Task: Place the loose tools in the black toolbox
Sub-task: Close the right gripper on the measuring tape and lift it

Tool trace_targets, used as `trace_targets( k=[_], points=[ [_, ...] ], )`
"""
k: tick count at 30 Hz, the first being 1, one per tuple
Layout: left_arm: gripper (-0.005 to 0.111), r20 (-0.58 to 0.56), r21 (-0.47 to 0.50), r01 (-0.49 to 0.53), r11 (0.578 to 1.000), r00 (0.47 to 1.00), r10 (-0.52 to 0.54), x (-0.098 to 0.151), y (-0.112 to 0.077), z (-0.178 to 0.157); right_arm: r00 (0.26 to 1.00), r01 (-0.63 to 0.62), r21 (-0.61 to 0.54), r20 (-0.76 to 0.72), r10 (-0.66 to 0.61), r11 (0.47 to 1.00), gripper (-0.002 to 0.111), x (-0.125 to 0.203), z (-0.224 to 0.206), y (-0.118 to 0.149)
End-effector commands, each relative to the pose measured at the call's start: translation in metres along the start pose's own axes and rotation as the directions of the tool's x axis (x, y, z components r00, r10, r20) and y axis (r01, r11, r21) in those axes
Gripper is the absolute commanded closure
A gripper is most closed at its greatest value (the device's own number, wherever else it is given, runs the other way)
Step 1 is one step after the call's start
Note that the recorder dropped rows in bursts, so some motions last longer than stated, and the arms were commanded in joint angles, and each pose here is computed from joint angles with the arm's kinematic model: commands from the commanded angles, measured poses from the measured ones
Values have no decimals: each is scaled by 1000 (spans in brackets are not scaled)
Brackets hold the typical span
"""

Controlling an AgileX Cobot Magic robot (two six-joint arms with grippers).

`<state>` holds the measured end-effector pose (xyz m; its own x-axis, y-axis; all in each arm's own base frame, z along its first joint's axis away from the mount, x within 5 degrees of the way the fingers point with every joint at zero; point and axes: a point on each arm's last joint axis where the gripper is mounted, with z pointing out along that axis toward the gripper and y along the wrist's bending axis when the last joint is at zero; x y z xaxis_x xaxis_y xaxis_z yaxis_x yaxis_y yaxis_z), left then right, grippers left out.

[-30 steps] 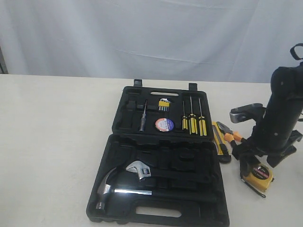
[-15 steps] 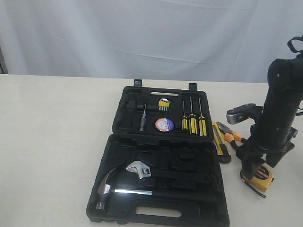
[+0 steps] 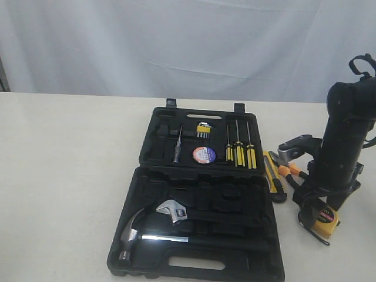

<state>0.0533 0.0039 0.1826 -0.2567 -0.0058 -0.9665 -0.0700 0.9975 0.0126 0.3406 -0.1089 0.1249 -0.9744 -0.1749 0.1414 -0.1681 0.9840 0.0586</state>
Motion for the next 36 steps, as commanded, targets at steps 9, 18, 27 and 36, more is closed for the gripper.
trace_targets(
  k=[9,18,27,36],
  points=[
    [107,4,5,5,1000,1000,-5,0,0,0,999,-16,1,-34,16,1000,52,0,10,-4],
    [107,4,5,5,1000,1000,-5,0,0,0,998,-45,-2,-42,45,999,56,0,10,-4],
    [107,4,5,5,1000,1000,-5,0,0,0,996,-86,27,21,85,996,66,3,-13,-2],
    [107,4,5,5,1000,1000,-5,0,0,0,984,-27,69,177,14,997,66,8,-86,35]
  ],
)
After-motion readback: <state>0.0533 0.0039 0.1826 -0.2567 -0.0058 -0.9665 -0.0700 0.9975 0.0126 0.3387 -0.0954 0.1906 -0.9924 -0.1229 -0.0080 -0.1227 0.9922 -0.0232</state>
